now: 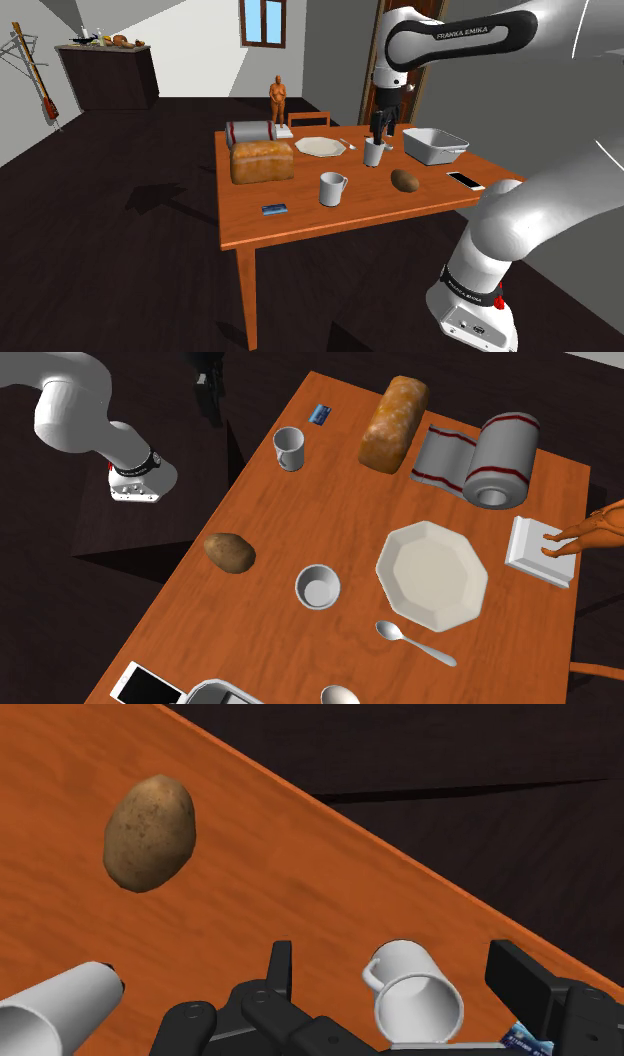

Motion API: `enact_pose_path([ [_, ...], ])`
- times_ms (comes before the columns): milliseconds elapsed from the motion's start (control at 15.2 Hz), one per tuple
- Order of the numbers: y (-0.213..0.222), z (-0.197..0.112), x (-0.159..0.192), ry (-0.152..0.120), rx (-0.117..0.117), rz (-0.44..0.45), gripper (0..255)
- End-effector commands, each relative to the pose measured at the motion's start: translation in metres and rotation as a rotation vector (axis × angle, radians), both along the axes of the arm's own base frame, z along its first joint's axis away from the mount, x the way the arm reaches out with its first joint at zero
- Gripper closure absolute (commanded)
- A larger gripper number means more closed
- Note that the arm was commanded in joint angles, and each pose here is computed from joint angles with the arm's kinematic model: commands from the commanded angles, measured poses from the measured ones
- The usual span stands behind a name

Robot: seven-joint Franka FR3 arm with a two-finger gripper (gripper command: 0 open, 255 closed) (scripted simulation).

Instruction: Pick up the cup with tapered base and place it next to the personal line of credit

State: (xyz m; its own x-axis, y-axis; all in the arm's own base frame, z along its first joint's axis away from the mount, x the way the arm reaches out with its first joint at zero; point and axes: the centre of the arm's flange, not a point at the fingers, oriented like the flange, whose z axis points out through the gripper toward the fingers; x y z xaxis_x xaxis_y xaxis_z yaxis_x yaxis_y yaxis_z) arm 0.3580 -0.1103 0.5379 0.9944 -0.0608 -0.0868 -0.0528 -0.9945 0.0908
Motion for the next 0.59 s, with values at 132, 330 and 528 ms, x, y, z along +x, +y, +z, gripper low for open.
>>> enact_pose_path([
  [132, -0.047, -0.021, 0.02, -0.007, 0.0, -0.003, 0],
  [330, -0.08, -0.035, 0.036, -0.011, 0.0, -0.005, 0],
  [528, -0.113, -0.05, 0.053, -0.016, 0.001, -0.008, 0],
])
